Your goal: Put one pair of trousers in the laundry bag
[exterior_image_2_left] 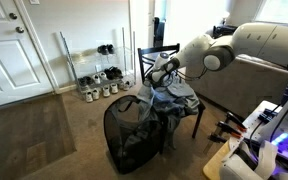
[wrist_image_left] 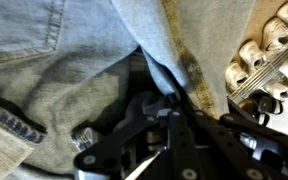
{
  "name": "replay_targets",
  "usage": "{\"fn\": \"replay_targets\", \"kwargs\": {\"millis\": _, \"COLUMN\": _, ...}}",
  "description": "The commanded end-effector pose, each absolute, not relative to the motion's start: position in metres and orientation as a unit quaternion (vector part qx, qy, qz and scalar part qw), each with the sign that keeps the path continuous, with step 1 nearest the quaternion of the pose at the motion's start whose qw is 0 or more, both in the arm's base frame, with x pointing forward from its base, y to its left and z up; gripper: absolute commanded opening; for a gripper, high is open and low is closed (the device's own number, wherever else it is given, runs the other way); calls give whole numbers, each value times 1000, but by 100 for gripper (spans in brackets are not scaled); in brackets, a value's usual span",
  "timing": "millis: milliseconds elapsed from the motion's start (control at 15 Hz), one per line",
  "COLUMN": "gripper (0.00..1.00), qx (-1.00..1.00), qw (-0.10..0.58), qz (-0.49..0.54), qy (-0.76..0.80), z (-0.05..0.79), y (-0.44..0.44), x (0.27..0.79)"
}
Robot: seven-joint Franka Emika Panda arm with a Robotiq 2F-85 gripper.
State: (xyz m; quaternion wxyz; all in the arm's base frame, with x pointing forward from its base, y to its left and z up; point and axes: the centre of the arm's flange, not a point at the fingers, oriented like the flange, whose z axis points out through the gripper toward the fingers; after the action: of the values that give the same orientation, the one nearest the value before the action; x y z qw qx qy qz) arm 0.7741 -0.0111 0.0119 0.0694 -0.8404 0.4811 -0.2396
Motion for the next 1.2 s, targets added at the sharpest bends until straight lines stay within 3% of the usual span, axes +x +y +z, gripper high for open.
{"fn": "replay_targets", "kwargs": {"millis": 0, "gripper": 1, "qx": -838, "qw": 91, "qz": -280, "qy": 460, "z": 36, "y": 15, "x": 740}}
{"fn": "replay_targets", "kwargs": {"millis": 600, "gripper": 1, "qx": -839, "qw": 149, "qz": -356, "qy": 383, "z": 68, "y": 73, "x": 686}}
{"fn": "replay_targets", "kwargs": {"millis": 1133, "gripper": 1, "qx": -878, "qw": 170, "qz": -339, "qy": 293, "z": 104, "y": 130, "x": 648}}
